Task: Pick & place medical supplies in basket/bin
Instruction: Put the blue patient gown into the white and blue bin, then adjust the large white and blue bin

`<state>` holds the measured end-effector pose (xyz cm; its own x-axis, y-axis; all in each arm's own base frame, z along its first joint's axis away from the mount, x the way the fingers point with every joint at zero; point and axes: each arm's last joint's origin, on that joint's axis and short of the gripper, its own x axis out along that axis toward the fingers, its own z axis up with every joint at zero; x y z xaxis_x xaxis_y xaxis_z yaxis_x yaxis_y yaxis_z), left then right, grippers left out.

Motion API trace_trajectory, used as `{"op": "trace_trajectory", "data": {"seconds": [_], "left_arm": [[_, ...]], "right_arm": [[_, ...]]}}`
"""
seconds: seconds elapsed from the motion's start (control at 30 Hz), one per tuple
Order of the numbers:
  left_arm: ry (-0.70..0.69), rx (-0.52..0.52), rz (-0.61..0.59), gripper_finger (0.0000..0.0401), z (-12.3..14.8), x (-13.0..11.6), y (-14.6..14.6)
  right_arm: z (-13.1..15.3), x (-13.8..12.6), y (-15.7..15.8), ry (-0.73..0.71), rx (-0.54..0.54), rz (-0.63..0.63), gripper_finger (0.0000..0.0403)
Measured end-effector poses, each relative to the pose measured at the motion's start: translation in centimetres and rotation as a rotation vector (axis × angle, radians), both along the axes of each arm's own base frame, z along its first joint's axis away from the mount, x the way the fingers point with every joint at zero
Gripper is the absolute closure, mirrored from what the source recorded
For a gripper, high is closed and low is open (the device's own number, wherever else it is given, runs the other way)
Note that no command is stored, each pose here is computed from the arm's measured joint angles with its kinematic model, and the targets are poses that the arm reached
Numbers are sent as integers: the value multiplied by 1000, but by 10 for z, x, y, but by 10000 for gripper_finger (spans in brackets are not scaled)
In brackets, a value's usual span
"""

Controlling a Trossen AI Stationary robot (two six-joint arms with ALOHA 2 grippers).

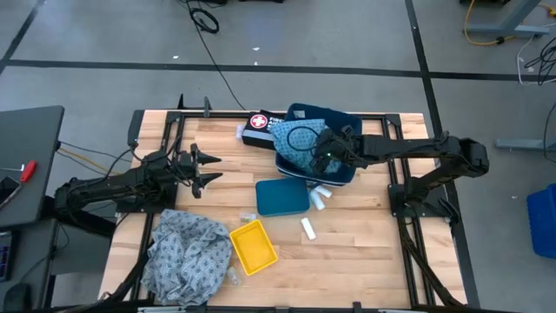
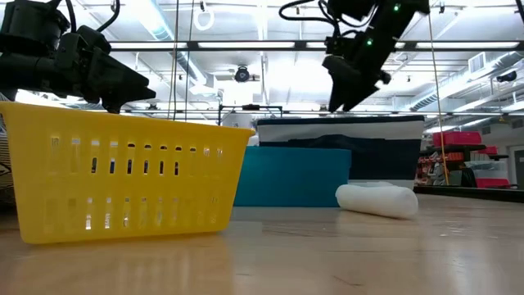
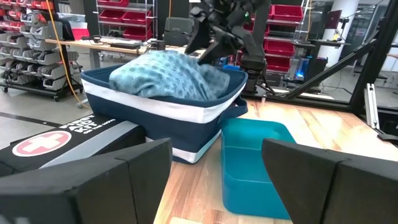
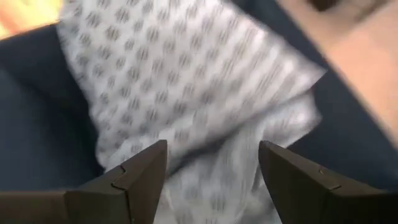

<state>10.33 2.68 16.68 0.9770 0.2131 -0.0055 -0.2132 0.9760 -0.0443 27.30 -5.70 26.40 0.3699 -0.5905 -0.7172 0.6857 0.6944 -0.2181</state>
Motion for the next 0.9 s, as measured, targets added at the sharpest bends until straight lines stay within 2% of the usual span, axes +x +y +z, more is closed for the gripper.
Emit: {"op": "trace_trajectory", "data": {"seconds": [0.1,0.6,0.73,0.9], "left_arm": [[0,0,0,149,0,0,0],[-2,-6,-1,149,0,0,0],[-2,-8,-1,149,0,0,0],[-2,-8,0,149,0,0,0]], "right_arm": [[4,-6,1,63,-14,-47,140],[-6,-47,2,361,51,-294,140],[-9,-52,3,392,57,-318,140],[-26,-61,0,446,74,-352,140]]}}
